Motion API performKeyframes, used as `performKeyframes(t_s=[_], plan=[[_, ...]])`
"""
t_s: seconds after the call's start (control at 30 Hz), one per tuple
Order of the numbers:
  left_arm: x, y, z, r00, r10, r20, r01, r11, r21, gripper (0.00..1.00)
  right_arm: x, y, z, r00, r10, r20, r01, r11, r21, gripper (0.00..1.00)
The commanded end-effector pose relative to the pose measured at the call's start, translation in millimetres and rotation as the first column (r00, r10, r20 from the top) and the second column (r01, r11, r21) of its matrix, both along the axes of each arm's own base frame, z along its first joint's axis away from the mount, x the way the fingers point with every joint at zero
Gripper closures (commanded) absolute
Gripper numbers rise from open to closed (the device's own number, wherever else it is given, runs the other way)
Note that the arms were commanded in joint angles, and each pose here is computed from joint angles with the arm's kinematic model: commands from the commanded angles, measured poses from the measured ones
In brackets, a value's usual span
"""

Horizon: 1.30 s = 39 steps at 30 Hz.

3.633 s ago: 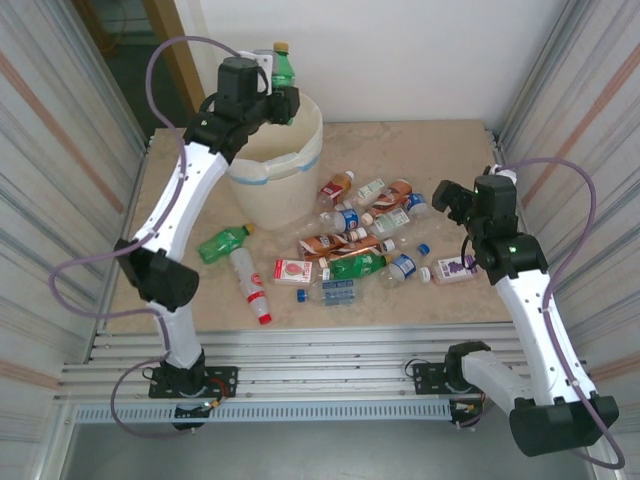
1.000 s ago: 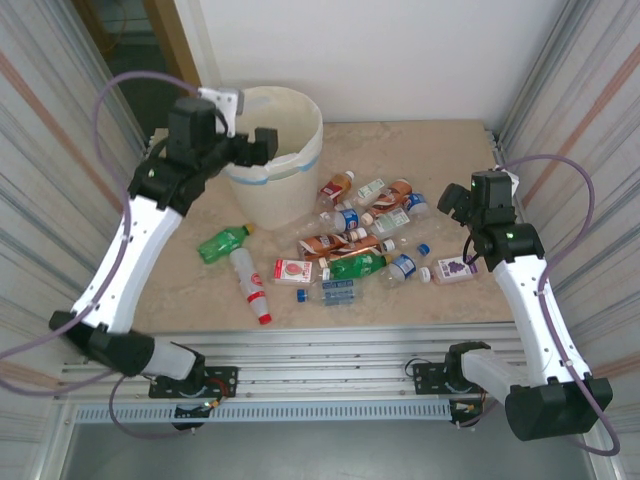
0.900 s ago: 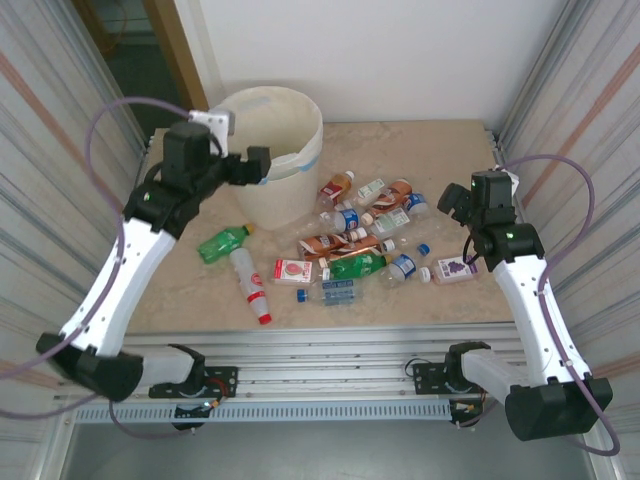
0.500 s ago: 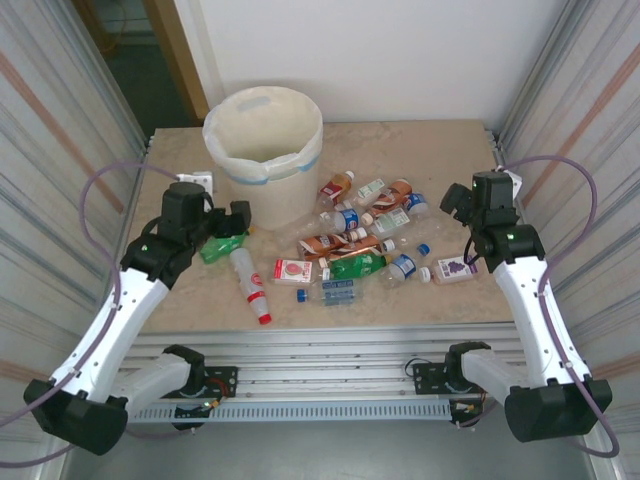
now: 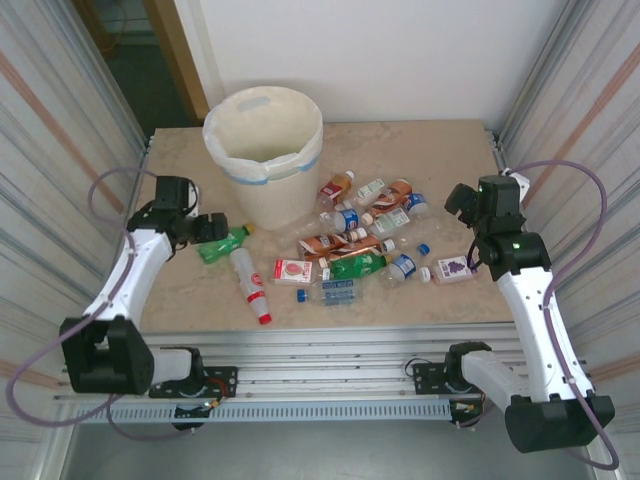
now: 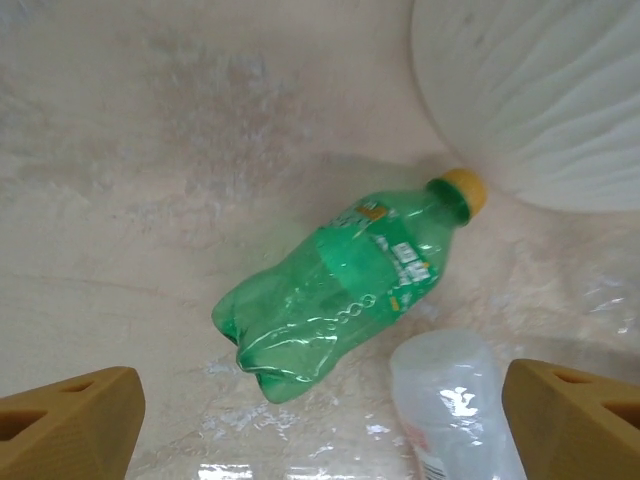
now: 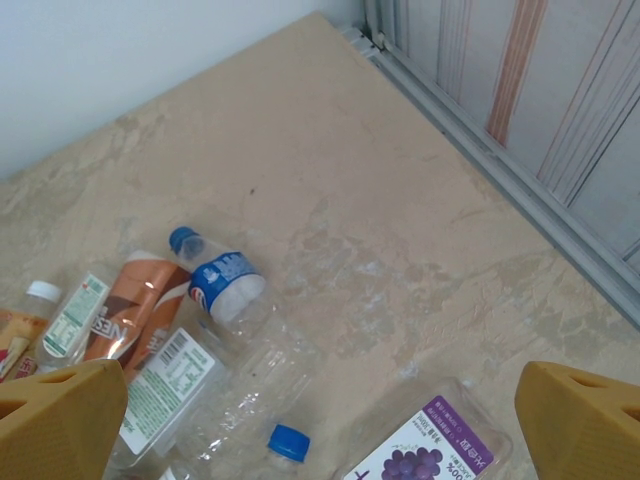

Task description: Put the plastic bottles in the bin

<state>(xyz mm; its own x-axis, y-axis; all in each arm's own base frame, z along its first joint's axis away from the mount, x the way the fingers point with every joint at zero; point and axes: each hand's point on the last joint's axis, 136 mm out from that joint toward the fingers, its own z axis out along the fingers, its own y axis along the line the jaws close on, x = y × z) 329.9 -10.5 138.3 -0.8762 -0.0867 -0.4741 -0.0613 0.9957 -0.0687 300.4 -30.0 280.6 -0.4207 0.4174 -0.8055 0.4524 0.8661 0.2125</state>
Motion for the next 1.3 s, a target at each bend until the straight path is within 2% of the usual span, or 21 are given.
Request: performKeyframes(t_s=[0.0, 0.27, 0.4, 0.97, 1.27], plan=[[4, -8, -7, 0.994, -0.106, -0.038, 0.105, 0.994, -0.040, 0.08, -1, 1, -1, 1.000, 0.007, 0.002, -0.007, 1.000, 0.006, 0.02], [20, -12, -33, 0.977, -0.182, -0.109, 0.175, 0.982, -0.073, 0.01, 2, 2, -7, 1.000, 0.010, -0.018, -0.010, 1.000, 0.009, 0.02], [26, -13, -44, 0.971, -0.194, -0.136, 0.184, 0.979, -0.083, 0.02, 3, 3, -7, 1.000, 0.014, -0.021, -0.014, 1.000, 0.012, 0.02], [37, -1, -77, 0.961, -0.147, -0.233, 0.144, 0.989, -0.029, 0.01, 3, 4, -5, 1.000, 0.018, -0.017, -0.018, 1.000, 0.008, 0.02], [41, 11, -92, 0.959, -0.085, -0.269, 0.092, 0.996, 0.014, 0.11, 11, 6, -14, 0.998, 0.027, -0.059, -0.026, 1.000, 0.008, 0.02]])
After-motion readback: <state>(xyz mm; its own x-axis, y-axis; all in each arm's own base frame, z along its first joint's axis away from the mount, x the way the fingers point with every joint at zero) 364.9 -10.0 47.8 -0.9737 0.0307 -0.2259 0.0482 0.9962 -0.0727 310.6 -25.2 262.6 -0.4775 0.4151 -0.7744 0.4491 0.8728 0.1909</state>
